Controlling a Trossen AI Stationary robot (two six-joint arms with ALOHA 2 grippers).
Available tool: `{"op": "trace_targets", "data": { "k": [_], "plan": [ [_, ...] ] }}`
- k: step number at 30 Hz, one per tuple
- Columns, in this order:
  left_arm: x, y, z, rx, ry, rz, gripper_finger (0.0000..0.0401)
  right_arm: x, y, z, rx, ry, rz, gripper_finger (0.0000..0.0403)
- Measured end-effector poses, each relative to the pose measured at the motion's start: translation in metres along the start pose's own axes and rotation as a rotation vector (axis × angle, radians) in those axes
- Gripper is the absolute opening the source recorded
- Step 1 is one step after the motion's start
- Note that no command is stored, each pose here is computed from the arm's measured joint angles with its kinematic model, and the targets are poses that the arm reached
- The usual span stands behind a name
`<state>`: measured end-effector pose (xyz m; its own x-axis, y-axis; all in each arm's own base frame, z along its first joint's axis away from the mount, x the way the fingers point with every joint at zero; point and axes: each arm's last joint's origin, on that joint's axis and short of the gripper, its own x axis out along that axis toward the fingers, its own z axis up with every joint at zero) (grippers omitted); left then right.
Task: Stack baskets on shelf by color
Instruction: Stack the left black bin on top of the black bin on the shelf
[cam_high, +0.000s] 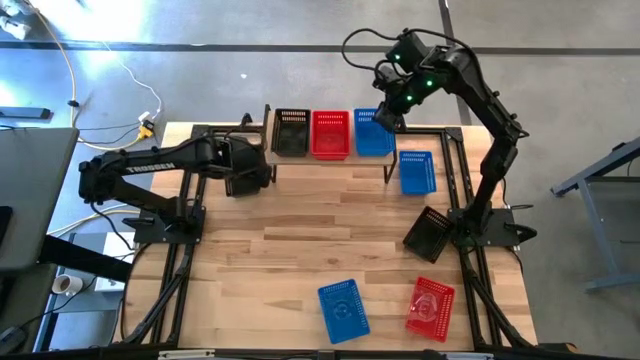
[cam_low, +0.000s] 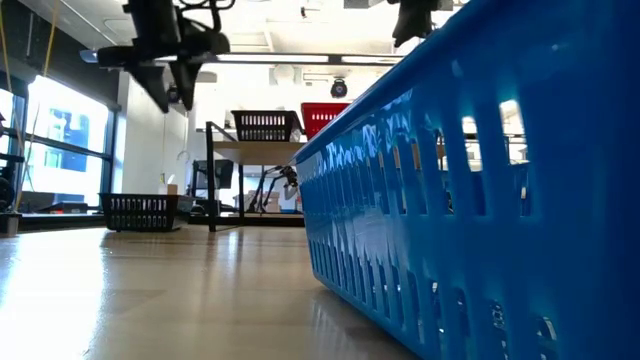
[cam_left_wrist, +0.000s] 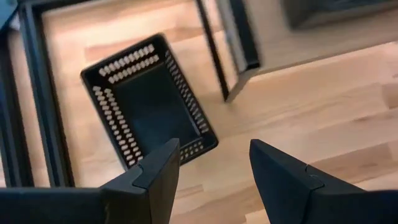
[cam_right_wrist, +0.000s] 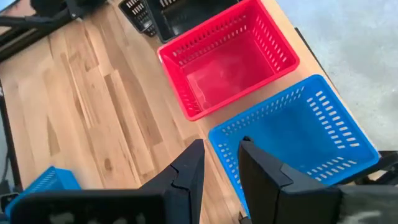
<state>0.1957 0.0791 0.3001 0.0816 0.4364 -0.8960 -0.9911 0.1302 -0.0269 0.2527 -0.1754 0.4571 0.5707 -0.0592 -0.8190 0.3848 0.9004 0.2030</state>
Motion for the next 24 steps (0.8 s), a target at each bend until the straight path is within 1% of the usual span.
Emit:
{"op": "trace_targets", "data": {
  "k": [3,6,11,18,21,24],
  "plan": [
    [0.005,0.005,-0.005,-0.030,0.030,0.059,0.0184,0.000,0.000,0.000,-0.027,0.000,0.000,0.0085],
    [0.005,0.013,-0.009,-0.047,0.058,0.138,0.0184,0.000,-0.001,0.000,-0.028,0.000,-0.002,0.0085],
    [0.002,0.024,-0.012,-0.073,0.043,0.257,0.0184,-0.001,-0.002,0.000,-0.048,-0.001,-0.004,0.0085],
    [0.001,0.038,-0.002,-0.146,0.011,0.290,0.0184,-0.001,-0.002,0.000,-0.074,-0.001,-0.004,0.0085],
    [0.002,0.047,0.006,-0.169,-0.006,0.311,0.0184,0.000,-0.002,0.000,-0.093,-0.001,-0.004,0.0085],
    [0.003,0.057,0.016,-0.218,-0.023,0.325,0.0184,0.000,-0.002,0.000,-0.097,-0.001,-0.004,0.0085]
  ]
}}
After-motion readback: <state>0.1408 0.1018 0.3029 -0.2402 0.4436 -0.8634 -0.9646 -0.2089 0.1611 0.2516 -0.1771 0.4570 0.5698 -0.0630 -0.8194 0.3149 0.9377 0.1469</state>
